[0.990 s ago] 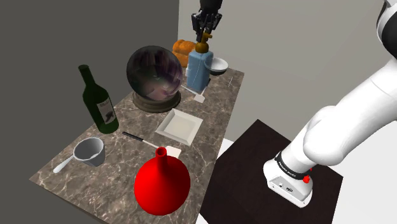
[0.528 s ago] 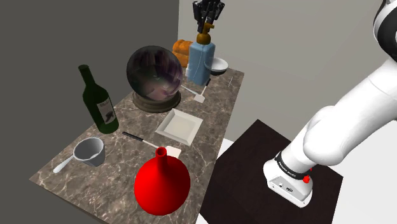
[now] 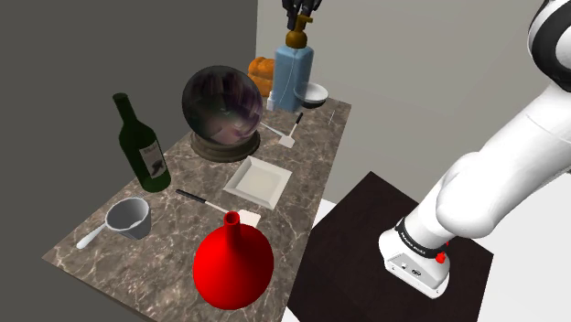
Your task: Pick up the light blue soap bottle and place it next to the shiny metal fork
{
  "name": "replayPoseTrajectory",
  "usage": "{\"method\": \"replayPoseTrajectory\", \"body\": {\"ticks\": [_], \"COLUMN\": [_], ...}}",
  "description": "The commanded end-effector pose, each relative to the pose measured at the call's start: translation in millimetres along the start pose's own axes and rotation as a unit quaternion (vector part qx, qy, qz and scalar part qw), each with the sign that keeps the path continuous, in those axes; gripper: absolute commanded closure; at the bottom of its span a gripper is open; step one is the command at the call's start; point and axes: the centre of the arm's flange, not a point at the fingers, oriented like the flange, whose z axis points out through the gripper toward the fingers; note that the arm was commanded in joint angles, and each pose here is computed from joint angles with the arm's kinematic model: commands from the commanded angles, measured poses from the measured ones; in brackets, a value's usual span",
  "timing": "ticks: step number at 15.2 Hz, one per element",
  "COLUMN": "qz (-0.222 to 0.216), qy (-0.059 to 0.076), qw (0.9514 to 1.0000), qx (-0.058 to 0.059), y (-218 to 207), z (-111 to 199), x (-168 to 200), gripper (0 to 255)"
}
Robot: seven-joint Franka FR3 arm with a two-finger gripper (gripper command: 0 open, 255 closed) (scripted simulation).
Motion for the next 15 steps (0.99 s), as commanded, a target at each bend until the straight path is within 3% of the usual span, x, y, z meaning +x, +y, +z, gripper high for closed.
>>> {"method": "replayPoseTrajectory", "body": {"ticks": [1,12,15], "qz": [0.0,0.0,0.0], "qy": [0.0,0.0,0.0], "qw": [1.0,1.0,1.0], "qx": [0.0,0.0,0.0], "y": [-1.8,-2.8,-37.7], "z": [-10.6,-67.9,-52.3], "x": [2.1,7.4,-3.3], "gripper": [255,255,255]}}
